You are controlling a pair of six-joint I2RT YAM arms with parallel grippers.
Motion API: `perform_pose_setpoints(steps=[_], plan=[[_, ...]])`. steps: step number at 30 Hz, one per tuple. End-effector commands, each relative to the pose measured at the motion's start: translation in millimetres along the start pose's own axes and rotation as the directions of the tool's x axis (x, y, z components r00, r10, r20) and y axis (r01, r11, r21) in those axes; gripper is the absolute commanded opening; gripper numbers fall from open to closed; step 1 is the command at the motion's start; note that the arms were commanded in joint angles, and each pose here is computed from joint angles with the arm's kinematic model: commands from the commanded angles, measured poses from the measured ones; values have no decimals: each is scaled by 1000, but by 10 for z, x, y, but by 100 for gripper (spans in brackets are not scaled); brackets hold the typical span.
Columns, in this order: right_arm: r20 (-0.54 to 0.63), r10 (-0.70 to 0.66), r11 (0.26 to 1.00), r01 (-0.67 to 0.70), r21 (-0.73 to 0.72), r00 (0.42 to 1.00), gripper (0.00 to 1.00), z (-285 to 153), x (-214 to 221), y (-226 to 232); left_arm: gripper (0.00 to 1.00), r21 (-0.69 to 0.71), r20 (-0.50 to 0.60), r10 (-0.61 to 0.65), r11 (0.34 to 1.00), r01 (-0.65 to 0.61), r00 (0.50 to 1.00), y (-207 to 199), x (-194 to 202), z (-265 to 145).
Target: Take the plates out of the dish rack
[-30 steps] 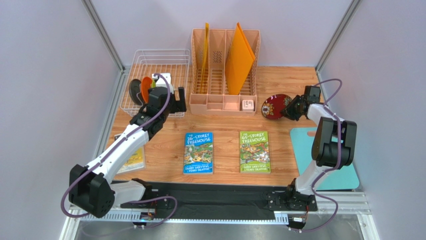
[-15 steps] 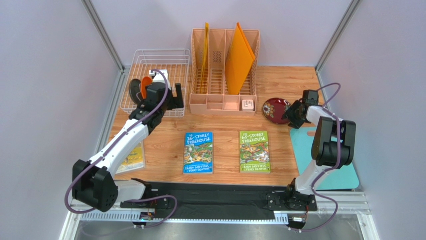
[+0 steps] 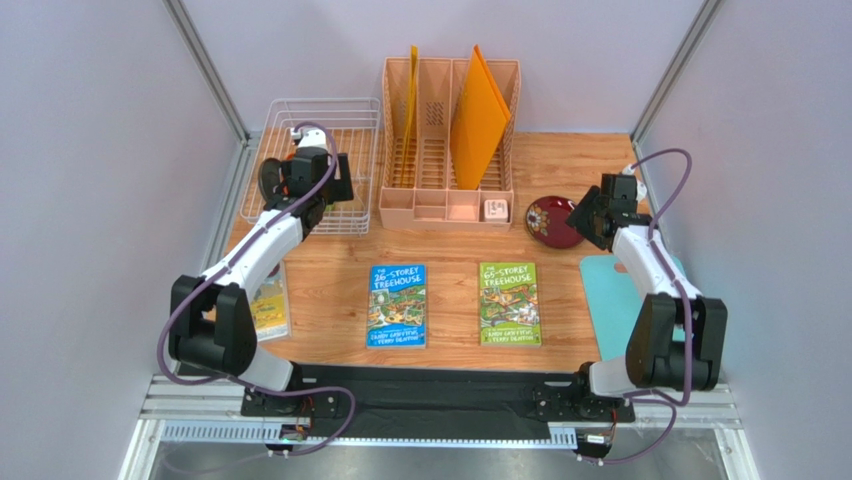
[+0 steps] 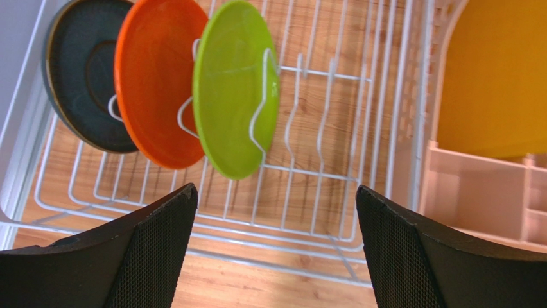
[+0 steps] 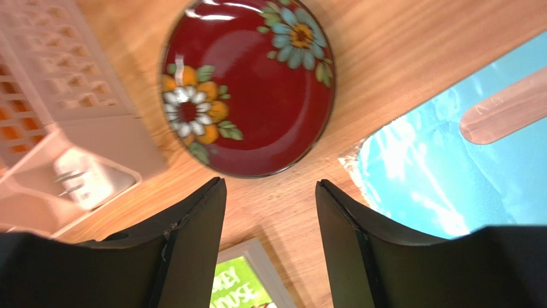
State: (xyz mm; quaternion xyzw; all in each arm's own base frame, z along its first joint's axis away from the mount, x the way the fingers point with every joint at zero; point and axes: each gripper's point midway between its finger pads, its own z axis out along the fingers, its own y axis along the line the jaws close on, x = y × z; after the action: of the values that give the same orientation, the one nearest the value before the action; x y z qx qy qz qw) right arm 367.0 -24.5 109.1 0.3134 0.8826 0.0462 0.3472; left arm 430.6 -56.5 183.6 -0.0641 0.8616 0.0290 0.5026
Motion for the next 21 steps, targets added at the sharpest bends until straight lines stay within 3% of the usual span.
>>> perform_pose_setpoints(steps=[1, 7, 13, 21], plan=[[83, -35, 999, 37, -23, 996, 59, -282, -144, 90, 98, -107, 82, 16, 994, -7, 997, 210, -334, 158], [121, -35, 997, 43, -63, 992, 59, -524, -198, 145, 97, -164, 51, 12, 986, -4, 999, 356, -304, 455], [140, -33, 996, 44, -78, 990, 59, -599, -207, 151, 86, -154, 13, -41, 987, 43, 999, 356, -145, 754], [115, -43, 997, 50, -57, 992, 59, -519, -125, 126, 55, -182, 21, -74, 980, 77, 997, 415, -23, 830]])
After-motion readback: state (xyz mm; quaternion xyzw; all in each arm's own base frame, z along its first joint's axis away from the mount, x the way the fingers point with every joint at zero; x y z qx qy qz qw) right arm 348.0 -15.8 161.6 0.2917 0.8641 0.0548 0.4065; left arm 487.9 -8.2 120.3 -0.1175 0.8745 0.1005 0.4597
